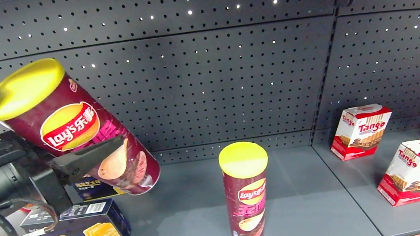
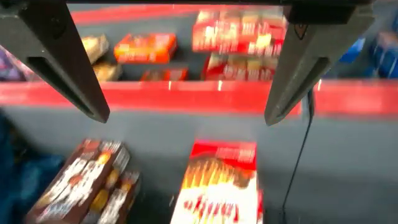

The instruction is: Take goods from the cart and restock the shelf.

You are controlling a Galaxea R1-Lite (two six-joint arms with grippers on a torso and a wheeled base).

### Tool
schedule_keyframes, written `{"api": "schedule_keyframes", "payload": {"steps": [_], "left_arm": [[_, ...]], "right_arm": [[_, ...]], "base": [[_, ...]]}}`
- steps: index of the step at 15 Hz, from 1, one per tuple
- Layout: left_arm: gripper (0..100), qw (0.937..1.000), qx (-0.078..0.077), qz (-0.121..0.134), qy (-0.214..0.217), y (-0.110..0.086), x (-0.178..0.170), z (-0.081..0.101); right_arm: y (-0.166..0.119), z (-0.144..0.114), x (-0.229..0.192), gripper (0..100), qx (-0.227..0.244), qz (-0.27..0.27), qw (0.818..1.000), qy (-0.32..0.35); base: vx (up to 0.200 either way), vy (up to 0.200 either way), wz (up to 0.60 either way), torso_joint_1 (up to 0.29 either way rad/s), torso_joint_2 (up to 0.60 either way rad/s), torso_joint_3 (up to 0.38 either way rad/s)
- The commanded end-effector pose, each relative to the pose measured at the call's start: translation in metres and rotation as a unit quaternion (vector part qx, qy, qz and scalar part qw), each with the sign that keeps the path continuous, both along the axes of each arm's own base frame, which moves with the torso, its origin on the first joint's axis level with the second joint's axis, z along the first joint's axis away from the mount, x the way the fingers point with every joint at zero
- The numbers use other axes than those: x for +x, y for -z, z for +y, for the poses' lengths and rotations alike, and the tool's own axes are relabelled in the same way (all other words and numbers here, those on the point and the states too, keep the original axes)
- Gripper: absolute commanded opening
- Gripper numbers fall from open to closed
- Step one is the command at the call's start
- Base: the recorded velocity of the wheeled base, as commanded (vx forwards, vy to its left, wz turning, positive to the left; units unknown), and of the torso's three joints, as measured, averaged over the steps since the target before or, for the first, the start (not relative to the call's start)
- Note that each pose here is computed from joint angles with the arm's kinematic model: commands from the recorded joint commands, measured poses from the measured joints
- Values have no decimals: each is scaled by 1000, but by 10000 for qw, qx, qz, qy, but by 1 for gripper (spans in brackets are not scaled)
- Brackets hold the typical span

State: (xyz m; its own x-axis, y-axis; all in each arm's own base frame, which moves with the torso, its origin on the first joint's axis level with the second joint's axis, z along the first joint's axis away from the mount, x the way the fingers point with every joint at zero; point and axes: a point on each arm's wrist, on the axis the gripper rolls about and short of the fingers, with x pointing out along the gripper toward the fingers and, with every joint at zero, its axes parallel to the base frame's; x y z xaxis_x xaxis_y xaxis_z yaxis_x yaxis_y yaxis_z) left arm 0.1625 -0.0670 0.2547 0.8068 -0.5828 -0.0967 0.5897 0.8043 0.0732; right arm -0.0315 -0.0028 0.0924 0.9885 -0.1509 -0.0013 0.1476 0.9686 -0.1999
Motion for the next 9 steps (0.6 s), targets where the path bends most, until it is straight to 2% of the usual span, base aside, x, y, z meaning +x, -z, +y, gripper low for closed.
{"api": "schedule_keyframes", "payload": {"steps": [1, 3, 6, 9], "left_arm": [[0, 9994, 102, 260, 200, 11, 10, -10], [0, 9982, 171, 482, 328, 21, 19, -17], [0, 9944, 191, 733, 735, 30, 35, -25], [0, 9952, 121, 612, 756, 35, 66, -37]], "right_arm": [[6, 0, 3, 100, 16, 53, 10000, 10], [7, 0, 3, 100, 23, 5, 10000, -6], [7, 0, 4, 100, 175, -10, 9998, -13], [7, 0, 4, 100, 198, -5, 9998, -51]], "base": [[0, 0, 0, 0, 0, 0], [0, 0, 0, 0, 0, 0], [0, 0, 0, 0, 0, 0], [0, 0, 0, 0, 0, 0]]}}
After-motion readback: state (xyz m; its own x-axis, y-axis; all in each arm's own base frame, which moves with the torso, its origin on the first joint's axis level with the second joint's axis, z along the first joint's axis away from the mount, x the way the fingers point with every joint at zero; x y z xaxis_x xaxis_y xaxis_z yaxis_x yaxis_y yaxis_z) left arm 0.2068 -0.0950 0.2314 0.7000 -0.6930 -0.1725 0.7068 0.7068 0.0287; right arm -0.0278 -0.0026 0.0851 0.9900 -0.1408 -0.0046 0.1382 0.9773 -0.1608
